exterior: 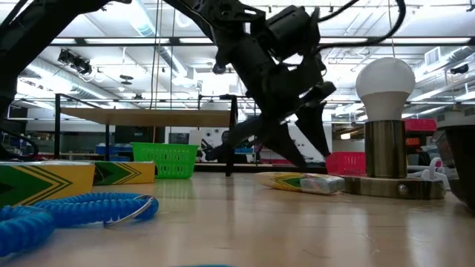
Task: Pick & Place Office Desk Supplies
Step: Put the orange spring keychain into the black basket
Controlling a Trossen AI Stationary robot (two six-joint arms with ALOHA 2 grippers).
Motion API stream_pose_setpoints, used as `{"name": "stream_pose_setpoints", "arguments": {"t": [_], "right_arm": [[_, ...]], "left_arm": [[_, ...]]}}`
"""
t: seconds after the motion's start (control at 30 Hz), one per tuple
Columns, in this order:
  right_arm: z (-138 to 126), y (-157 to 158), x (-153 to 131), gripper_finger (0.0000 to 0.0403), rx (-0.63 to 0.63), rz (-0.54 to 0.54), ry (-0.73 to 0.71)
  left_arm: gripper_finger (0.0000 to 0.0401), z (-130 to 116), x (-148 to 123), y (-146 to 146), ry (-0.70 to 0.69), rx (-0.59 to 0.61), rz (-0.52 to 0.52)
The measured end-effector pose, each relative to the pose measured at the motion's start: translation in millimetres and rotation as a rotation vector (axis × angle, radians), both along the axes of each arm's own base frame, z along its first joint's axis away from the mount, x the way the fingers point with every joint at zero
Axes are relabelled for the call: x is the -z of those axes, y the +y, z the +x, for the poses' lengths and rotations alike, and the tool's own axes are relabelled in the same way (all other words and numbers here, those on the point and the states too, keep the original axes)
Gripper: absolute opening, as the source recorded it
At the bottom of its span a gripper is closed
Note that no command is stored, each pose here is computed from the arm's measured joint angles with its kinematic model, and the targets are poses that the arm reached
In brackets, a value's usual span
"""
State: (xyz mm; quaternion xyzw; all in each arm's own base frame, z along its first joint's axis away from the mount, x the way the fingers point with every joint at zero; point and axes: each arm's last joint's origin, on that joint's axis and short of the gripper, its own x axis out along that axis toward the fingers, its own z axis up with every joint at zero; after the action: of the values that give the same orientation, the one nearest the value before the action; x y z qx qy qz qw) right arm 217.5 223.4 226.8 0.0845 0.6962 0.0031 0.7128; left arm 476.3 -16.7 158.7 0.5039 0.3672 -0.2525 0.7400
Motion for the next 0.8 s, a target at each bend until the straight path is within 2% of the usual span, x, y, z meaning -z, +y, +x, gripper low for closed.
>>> {"name": "stream_pose_setpoints", "arguments": {"t": [0.1,0.37,0.6,0.8], "right_arm": [[1.0,-1.4,0.0,0.0208,0.005,0.009,0.014],[2.7,-4.0,0.0,0.0208,0.030,0.017,0.033],[3.1,-2.7,-0.1,0.0208,0.032,0.032,0.030],[2.9,-2.7,-0.2,0.0208,0.027,0.035,0.034]], "left_arm": [[0.0214,9.0,4.3,-1.6,-0.007,0.021,-0.003],[0.0214,35.7,18.6,0.6,0.094,0.038,0.014],[0.0200,37.5,19.2,11.5,0.160,0.018,-0.040],[0.0155,30.7,21.8,12.5,0.239,-0.022,-0.079]]}}
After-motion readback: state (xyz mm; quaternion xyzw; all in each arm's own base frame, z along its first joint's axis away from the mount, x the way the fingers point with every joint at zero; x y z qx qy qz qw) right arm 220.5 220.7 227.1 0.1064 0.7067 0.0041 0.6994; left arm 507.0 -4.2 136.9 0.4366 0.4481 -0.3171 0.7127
